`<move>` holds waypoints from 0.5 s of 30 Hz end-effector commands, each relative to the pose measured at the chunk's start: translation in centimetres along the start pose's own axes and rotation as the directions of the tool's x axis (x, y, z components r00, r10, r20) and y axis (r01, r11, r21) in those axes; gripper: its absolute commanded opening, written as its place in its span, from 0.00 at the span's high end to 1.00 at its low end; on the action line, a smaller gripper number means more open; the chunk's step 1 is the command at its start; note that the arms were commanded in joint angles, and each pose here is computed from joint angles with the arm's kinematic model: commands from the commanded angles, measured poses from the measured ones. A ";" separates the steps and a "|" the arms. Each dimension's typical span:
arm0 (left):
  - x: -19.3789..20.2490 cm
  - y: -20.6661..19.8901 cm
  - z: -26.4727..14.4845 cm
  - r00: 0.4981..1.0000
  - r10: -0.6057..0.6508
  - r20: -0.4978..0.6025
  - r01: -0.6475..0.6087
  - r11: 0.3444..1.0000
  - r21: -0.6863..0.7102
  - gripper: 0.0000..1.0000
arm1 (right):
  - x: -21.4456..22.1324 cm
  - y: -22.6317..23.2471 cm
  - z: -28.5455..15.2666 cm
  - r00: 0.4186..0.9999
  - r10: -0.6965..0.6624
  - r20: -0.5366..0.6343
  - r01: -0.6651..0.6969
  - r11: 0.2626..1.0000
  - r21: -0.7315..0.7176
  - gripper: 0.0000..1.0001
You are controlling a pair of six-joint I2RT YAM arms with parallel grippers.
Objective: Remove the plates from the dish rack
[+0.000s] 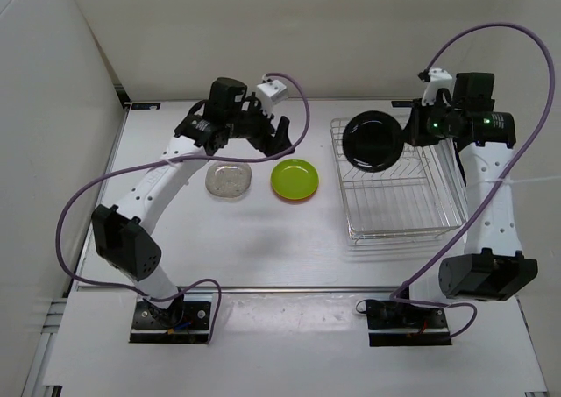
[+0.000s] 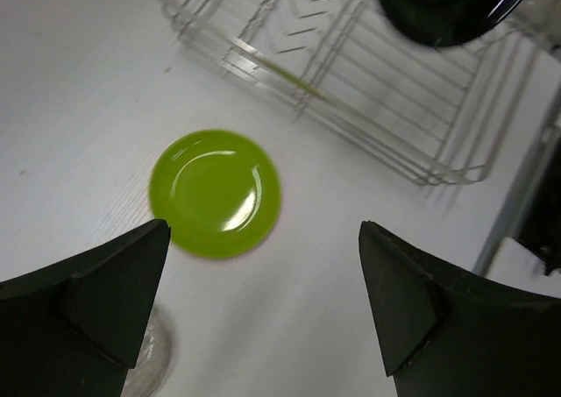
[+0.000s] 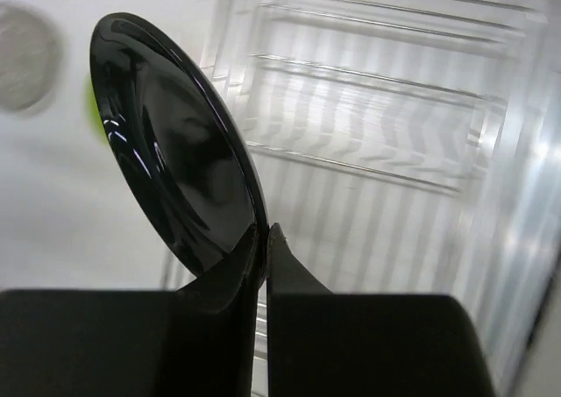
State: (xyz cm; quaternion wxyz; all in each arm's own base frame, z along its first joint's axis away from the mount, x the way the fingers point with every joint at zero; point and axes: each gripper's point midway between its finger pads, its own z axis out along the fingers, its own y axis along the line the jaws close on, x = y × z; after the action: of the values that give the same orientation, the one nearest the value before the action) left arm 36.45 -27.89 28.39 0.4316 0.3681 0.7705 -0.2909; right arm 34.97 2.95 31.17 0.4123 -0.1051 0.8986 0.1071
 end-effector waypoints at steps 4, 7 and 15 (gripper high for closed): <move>-3.9 -7.3 1.3 0.999 0.007 0.044 -0.018 0.968 0.251 0.00 | -0.1 9.2 -2.0 0.996 -0.072 0.057 0.091 0.881 -0.465 1.00; -3.9 -8.4 2.7 0.999 0.019 0.027 -0.025 0.962 0.272 0.00 | -0.2 10.2 -2.7 0.994 -0.082 0.076 0.110 0.849 -0.517 1.00; -3.5 -8.4 4.7 1.000 0.029 -0.004 -0.027 0.964 0.264 0.00 | -0.1 10.6 -3.0 0.993 -0.086 0.085 0.118 0.836 -0.536 1.00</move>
State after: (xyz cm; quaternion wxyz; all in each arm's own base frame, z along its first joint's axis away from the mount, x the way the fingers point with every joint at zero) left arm 33.15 -37.36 28.30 0.3664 0.4335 0.7314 -0.3781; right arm 30.98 11.32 32.62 0.3823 -0.2402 0.8367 0.3099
